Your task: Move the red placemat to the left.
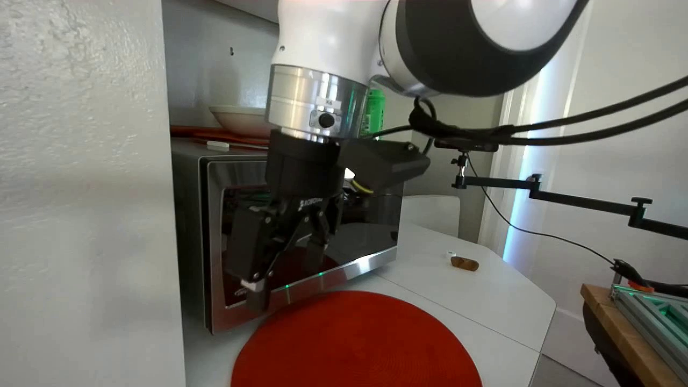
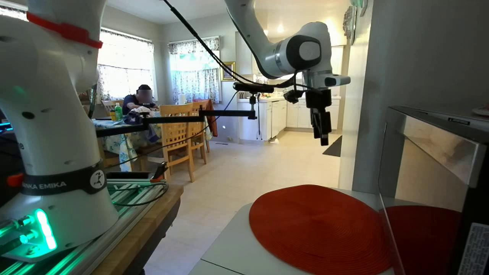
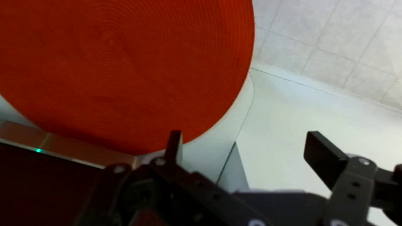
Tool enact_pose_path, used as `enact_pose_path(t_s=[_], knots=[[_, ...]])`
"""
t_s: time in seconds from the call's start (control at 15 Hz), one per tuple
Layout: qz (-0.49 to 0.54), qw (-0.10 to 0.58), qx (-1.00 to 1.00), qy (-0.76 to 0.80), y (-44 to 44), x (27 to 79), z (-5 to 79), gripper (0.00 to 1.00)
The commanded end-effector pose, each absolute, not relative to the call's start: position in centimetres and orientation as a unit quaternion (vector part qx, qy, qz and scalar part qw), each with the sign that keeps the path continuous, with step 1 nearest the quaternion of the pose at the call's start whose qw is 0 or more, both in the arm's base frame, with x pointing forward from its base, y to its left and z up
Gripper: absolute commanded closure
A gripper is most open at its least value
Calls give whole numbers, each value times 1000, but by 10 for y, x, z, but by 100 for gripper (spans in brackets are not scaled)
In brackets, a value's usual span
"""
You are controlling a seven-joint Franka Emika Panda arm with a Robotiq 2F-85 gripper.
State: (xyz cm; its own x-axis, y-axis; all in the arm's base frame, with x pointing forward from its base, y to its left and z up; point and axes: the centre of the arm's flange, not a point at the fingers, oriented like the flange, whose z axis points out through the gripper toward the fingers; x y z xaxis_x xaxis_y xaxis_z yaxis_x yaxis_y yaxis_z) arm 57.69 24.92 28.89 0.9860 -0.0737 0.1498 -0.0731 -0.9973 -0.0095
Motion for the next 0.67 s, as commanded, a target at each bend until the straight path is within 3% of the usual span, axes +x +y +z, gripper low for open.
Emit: enact_pose_path(t_s=[0.0, 0.6], knots=[[-22, -23, -999, 42, 237, 562, 311, 0], [12, -59, -997, 49, 234, 549, 333, 0]])
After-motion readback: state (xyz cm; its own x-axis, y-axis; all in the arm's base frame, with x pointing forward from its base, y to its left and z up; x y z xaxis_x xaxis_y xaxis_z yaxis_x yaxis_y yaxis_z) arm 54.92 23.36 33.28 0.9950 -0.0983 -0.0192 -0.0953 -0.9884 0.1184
